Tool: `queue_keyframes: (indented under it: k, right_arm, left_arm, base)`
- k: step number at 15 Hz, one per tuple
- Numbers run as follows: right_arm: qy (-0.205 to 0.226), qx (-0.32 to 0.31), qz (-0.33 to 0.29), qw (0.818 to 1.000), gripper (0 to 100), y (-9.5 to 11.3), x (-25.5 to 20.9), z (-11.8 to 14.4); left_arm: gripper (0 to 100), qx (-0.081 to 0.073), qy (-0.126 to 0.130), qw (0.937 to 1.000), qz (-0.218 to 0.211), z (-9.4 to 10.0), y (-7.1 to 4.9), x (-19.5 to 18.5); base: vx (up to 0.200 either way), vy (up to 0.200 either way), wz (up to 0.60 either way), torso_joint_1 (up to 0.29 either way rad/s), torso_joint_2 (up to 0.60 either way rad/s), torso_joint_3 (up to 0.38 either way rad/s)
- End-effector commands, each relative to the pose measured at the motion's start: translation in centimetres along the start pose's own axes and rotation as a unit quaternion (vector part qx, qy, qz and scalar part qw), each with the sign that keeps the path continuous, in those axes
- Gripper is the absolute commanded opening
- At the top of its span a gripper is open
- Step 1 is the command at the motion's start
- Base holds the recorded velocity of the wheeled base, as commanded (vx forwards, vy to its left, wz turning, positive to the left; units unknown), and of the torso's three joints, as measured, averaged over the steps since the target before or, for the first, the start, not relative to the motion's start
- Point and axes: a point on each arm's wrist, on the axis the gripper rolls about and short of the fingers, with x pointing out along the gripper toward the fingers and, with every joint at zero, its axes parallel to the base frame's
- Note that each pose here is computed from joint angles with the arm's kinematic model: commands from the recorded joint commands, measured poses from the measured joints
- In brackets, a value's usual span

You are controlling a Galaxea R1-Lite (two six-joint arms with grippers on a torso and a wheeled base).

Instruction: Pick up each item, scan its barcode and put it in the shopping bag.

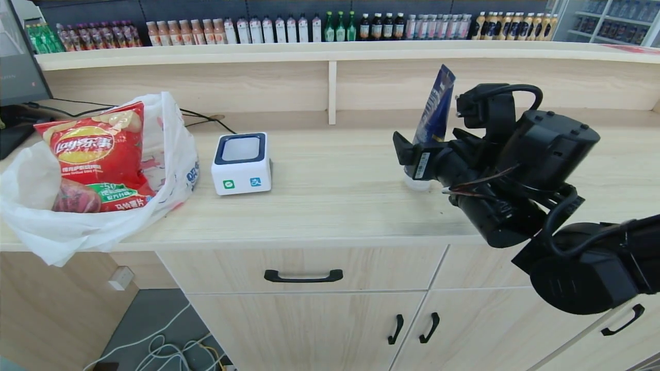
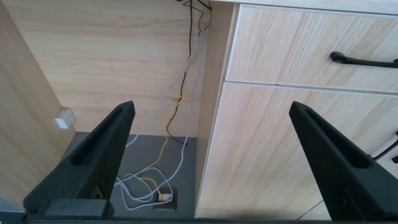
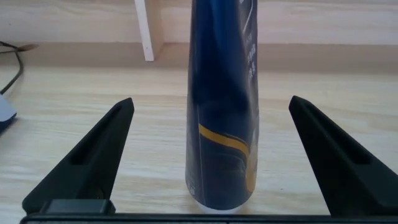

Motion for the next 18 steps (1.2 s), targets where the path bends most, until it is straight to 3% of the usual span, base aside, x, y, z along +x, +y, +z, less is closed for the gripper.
queue_keyframes:
  k: [1,11,18]
  right_arm:
    - [0.007,-0.004,-0.005,1.0,100,-0.1,0.5,-0.7]
    - [0.012,0.035,-0.044,0.998,100,0.7,2.1,-2.0]
    - [0.011,0.043,-0.064,0.997,100,-0.7,2.7,-2.2]
  left_arm:
    - [100,0.0,0.0,1.0,-0.001,0.0,0.0,0.0]
    - [100,0.0,0.0,1.0,-0.001,0.0,0.0,0.0]
    - [100,0.0,0.0,1.0,0.0,0.0,0.0,0.0]
  base:
    - [0.0,0.0,0.0,0.0,0.0,0.0]
    - [0.0,0.0,0.0,0.0,0.0,0.0]
    - [0.0,0.0,0.0,0.0,0.0,0.0]
